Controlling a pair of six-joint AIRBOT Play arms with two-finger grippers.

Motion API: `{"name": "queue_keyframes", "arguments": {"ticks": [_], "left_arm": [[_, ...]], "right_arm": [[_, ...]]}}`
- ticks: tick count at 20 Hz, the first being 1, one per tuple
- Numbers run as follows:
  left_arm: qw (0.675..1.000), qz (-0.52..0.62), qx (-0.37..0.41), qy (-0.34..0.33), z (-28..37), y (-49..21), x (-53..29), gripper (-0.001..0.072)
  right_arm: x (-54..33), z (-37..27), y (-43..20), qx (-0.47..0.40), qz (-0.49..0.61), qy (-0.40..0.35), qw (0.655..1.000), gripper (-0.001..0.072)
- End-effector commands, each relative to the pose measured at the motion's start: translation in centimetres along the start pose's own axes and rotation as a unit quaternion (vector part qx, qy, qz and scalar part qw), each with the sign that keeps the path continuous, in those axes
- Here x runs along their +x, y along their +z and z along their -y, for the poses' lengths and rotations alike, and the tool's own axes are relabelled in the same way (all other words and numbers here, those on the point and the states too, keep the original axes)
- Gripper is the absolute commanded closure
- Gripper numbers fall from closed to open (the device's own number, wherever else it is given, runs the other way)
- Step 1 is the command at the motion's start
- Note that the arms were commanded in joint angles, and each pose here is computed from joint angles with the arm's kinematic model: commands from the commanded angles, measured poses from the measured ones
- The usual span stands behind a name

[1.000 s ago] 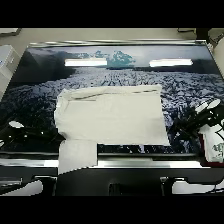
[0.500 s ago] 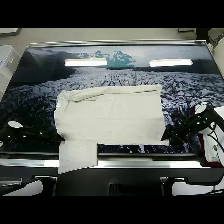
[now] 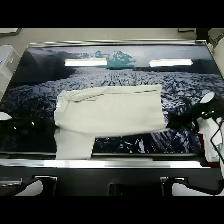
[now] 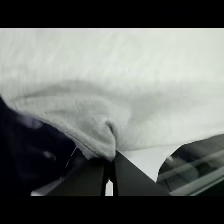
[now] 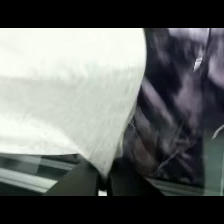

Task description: Fold the clothes and pants, and hang the long-sleeved shirts on hangers.

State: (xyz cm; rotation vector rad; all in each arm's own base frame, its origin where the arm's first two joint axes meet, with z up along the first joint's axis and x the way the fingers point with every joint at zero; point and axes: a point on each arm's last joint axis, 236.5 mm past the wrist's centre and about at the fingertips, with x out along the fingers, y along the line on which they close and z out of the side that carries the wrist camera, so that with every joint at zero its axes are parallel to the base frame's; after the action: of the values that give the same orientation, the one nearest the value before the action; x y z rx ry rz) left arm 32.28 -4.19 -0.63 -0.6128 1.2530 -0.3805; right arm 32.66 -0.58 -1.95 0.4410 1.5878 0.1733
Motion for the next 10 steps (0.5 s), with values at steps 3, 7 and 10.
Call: {"name": "queue_keyframes", "arguments": {"ticks": [3, 7, 10], "left_arm": [[0.877, 0.415, 0.240, 0.018, 19.7, 13.7, -25.7, 0.0682], [0.714, 0.592, 0.373, 0.022, 34.1, 6.1, -42.2, 0.0682], [0.647, 0.638, 0.417, 0.033, 38.5, -1.0, -46.5, 0.0683]], "right_arm": [[-30.7, -9.8, 8.7, -0.155, 0.473, -0.074, 0.864, 0.0674], [-50.5, -17.9, -3.0, -0.216, 0.697, -0.108, 0.675, 0.0674], [-54.2, -20.2, -12.4, -0.231, 0.752, -0.117, 0.606, 0.0674]]}}
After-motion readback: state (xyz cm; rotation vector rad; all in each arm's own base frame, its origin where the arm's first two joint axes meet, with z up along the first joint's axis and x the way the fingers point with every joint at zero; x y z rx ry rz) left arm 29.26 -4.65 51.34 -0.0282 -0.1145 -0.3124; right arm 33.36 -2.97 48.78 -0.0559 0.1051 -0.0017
